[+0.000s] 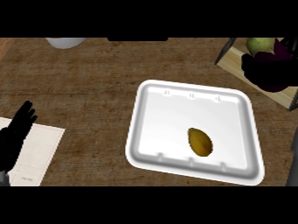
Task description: Pick the eggplant from the tray and place it in the tiered shelf
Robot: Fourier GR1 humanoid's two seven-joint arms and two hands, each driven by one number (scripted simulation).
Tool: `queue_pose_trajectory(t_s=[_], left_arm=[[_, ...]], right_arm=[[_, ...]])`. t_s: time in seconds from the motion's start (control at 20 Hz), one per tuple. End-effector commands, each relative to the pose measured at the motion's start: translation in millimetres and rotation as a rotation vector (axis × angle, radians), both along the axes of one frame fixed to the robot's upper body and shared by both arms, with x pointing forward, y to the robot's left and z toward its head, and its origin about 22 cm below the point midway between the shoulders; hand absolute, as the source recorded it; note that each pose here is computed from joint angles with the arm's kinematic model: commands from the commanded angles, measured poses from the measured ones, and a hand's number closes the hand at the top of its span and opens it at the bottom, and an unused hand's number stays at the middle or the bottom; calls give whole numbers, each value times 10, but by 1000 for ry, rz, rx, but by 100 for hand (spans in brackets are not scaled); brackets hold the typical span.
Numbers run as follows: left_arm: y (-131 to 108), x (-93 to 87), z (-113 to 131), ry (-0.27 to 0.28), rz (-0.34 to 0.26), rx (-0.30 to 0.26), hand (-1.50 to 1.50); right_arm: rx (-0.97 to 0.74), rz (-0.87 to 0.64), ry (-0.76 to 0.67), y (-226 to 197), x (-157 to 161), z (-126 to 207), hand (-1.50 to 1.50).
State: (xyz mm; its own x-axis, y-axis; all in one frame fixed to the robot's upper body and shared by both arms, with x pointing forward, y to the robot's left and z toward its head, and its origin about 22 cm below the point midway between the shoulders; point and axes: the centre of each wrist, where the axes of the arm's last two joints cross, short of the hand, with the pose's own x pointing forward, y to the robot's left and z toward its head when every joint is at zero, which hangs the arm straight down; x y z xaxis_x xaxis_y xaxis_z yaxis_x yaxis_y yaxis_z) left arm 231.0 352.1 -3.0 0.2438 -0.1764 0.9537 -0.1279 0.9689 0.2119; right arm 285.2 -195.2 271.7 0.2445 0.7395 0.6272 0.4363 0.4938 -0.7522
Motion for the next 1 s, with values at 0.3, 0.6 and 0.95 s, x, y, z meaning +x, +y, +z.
queue_pose_trajectory(t_s=[0.3, 0.6, 0.95], left_arm=[[-12, 57, 0, 8, -1, 0, 0], [-77, -63, -36, 1, -17, 2, 0], [-24, -4, -50, -3, -9, 3, 0]], right_arm=[[-35, -165, -88, -85, 12, 743, 150], [-162, -259, 5, -175, 295, 979, 150], [-194, -285, 33, -580, 462, 1050, 150]])
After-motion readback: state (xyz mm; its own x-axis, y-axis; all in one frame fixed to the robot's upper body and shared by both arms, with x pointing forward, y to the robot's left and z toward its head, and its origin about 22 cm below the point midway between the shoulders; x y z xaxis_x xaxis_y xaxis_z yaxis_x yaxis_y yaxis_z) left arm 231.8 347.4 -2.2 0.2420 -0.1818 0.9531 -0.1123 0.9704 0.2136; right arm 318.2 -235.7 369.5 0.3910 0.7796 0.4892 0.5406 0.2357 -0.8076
